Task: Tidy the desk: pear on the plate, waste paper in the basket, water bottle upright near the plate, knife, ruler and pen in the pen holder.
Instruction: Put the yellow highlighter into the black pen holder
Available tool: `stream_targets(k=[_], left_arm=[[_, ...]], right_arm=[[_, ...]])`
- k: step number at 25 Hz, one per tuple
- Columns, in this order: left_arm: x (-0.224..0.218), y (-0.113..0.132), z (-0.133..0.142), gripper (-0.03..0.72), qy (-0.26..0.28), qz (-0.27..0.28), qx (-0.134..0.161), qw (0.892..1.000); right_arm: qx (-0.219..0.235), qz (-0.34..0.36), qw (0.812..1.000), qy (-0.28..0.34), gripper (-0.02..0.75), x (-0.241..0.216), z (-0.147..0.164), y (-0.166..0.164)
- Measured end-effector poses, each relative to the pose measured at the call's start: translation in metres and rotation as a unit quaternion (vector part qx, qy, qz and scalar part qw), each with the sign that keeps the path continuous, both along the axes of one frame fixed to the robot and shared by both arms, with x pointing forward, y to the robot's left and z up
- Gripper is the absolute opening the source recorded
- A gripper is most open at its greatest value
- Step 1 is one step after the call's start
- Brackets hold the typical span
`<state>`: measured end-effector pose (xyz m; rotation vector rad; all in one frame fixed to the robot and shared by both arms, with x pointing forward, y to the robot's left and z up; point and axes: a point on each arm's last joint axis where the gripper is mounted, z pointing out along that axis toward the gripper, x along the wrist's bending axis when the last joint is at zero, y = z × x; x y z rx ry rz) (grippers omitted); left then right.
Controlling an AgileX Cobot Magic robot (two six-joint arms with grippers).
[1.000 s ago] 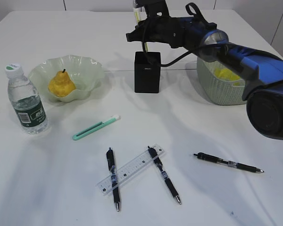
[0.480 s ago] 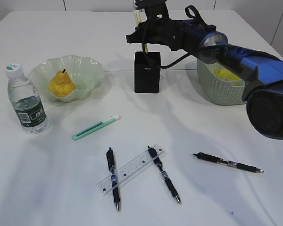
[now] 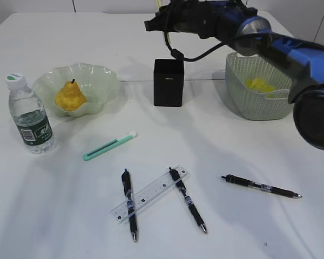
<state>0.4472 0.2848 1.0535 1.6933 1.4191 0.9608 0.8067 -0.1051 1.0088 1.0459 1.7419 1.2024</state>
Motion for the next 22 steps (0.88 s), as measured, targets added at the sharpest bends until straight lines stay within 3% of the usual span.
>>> stream_targets(k=[10,18,22], left_arm=[[0.0,0.0,0.0,0.412,0.0,0.0,0.0,1.0],[0.0,0.0,0.0,0.412,0.0,0.001,-0.002,1.0],[0.0,0.0,0.0,0.412,-0.002,0.0,-0.002,1.0]], right_arm=[[0.002,0.004,1.0,-0.008,0.123,-0.015,0.051,-0.004],[0.022,0.004,0.998,-0.064,0.123,-0.036,0.118,-0.011],[0.027,-0.001,0.994,-0.103,0.123,-0.036,0.127,-0.013]])
